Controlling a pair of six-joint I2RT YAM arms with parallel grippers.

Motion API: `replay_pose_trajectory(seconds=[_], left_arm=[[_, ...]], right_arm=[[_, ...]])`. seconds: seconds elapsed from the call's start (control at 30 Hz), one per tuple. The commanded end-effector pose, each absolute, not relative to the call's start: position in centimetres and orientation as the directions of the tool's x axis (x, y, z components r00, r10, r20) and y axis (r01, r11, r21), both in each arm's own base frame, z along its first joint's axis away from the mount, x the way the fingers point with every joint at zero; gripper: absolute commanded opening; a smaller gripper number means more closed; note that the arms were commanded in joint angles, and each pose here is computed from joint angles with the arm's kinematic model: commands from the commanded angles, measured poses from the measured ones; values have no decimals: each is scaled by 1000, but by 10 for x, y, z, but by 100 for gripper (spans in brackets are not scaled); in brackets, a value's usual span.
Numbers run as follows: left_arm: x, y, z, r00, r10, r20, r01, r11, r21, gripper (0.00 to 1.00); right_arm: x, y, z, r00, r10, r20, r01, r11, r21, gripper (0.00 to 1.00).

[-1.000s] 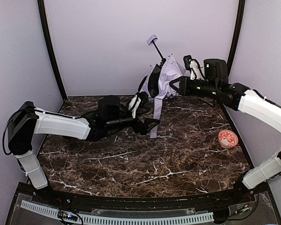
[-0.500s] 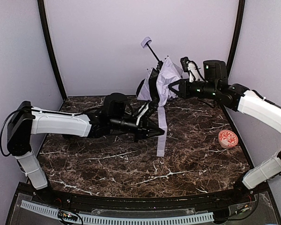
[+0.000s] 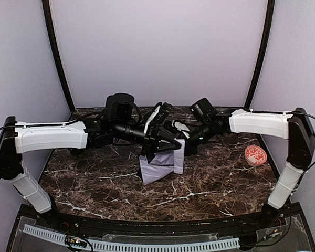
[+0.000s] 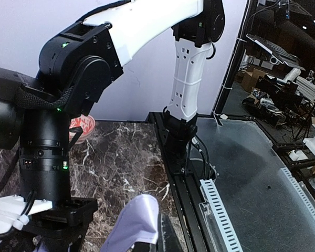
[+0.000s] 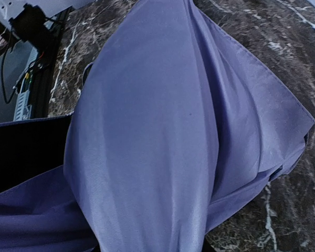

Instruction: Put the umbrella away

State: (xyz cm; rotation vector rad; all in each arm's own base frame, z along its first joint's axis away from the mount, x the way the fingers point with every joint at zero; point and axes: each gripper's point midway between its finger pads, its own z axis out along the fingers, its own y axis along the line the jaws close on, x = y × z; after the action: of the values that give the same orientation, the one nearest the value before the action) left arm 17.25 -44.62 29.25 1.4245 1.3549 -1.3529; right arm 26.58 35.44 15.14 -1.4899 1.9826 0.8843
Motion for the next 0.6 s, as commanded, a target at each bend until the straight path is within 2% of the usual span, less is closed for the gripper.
replay_pose_trajectory(seconds=[0.0,0.13,0.27,0.3,0.37,0.47,0.57], left_arm=[[175,-431,327,-128,80,-988,966,-215,-143,0],[212,-420,314,-208,74,-975,969,-119,-216,0],[225,-418,291,-287,92,-954,948,-114,-296,0],[228,-417,288,-316,92,-944,938,-115,-326,0],[232,-418,279,-356,94,-930,925,-108,-365,0],[235,-418,270,-370,105,-923,922,-85,-379,0],[234,-417,267,-369,109,-923,922,-83,-379,0]], right_arm=[[243,358,127,-193,-683,-704,-965,4,260,2],[237,362,105,-229,-694,-683,-942,-20,336,15],[249,365,111,-267,-658,-704,-941,20,337,45],[255,362,117,-277,-637,-720,-944,38,329,56],[270,356,133,-288,-571,-769,-952,85,293,69],[291,341,156,-273,-479,-835,-959,204,197,98],[292,332,167,-188,-441,-877,-968,233,91,100]])
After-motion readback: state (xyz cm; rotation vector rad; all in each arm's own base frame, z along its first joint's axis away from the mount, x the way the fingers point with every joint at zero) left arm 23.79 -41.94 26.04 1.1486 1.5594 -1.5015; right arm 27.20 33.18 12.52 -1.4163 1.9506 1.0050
